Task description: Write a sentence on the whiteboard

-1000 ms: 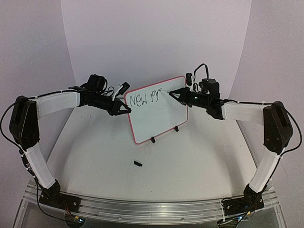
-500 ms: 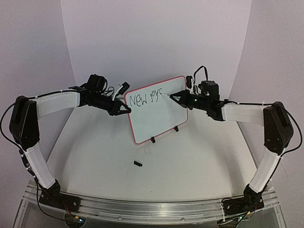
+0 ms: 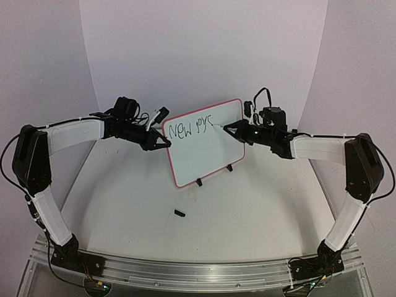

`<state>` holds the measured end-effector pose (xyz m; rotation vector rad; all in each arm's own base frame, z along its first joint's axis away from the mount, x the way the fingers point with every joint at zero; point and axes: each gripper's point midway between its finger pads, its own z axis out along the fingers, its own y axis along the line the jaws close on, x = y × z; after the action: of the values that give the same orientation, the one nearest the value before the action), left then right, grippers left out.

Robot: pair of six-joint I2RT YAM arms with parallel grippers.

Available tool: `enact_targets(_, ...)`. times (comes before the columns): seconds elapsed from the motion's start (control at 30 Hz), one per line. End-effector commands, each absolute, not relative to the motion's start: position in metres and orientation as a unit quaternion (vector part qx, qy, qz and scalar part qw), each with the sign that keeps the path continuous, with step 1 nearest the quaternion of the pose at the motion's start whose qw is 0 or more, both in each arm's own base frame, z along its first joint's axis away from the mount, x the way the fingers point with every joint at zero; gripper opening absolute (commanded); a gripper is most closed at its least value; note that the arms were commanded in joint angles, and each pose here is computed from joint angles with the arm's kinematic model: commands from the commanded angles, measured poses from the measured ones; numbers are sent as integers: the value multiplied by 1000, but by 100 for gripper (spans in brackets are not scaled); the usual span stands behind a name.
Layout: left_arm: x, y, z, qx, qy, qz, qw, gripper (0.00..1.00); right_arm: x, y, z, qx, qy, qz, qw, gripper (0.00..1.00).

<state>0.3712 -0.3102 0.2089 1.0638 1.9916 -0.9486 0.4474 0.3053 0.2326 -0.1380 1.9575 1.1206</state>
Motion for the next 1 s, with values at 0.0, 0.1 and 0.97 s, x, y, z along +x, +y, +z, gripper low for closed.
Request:
enact_targets(0.0, 353, -313, 189, 422, 780, -359, 292, 0, 441, 310, 253, -80, 769, 464, 433, 0)
enact_targets(0.1, 353, -313, 189, 422, 780, -358, 293, 0, 441, 313, 250, -86, 771, 467, 425, 0)
enact_targets(0.97, 352, -313, 188, 423, 780, -357, 292, 0, 449, 319, 241, -76, 776, 469, 415, 0)
